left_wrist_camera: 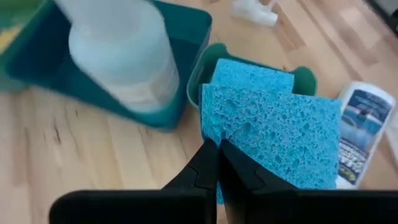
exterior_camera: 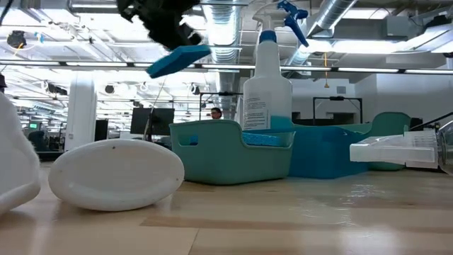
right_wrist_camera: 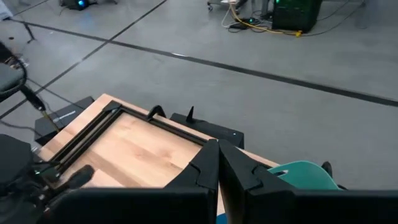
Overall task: Pick & Place Kitchen Items
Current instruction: Put the light blue sponge into the bottom green bin
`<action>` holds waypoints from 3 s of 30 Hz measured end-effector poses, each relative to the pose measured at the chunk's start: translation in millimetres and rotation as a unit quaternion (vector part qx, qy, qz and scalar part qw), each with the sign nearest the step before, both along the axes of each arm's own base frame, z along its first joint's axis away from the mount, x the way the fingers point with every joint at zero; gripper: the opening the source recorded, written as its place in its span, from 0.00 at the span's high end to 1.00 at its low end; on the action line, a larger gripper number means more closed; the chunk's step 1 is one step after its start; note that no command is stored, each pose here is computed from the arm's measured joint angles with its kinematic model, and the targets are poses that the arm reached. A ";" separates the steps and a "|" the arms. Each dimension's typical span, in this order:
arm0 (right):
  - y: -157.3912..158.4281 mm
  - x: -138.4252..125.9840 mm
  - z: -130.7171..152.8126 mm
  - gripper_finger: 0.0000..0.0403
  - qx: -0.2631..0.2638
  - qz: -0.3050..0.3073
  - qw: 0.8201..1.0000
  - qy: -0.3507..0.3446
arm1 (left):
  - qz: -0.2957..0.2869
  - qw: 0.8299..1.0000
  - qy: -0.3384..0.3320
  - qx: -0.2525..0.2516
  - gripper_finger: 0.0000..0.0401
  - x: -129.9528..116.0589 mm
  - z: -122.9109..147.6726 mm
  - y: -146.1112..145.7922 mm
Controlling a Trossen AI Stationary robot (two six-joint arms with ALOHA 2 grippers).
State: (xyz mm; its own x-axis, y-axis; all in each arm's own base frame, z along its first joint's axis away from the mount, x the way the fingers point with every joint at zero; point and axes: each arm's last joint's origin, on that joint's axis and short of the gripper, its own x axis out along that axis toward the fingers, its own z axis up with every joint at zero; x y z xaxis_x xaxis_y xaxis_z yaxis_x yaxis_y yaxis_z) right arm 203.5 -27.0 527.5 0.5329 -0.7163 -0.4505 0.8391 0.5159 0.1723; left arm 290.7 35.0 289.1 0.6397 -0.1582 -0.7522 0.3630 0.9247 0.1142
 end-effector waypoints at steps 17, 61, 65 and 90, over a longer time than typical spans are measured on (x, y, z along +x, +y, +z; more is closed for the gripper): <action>14.5 -4.9 -6.7 1.00 -0.007 0.035 0.998 0.057 | -0.098 0.986 0.058 0.124 1.00 74.7 10.5 -72.8; 19.4 -7.2 -4.5 1.00 -0.014 0.050 0.997 0.052 | -0.099 0.981 0.094 0.135 1.00 119.1 -44.4 -88.4; 19.4 -7.2 -4.5 1.00 -0.014 0.050 0.997 0.052 | -0.098 0.981 0.096 0.135 1.00 118.8 -46.2 -87.4; 19.4 -7.2 -4.5 1.00 -0.014 0.050 0.997 0.052 | -0.089 0.982 0.102 0.129 0.99 118.1 -47.4 -85.9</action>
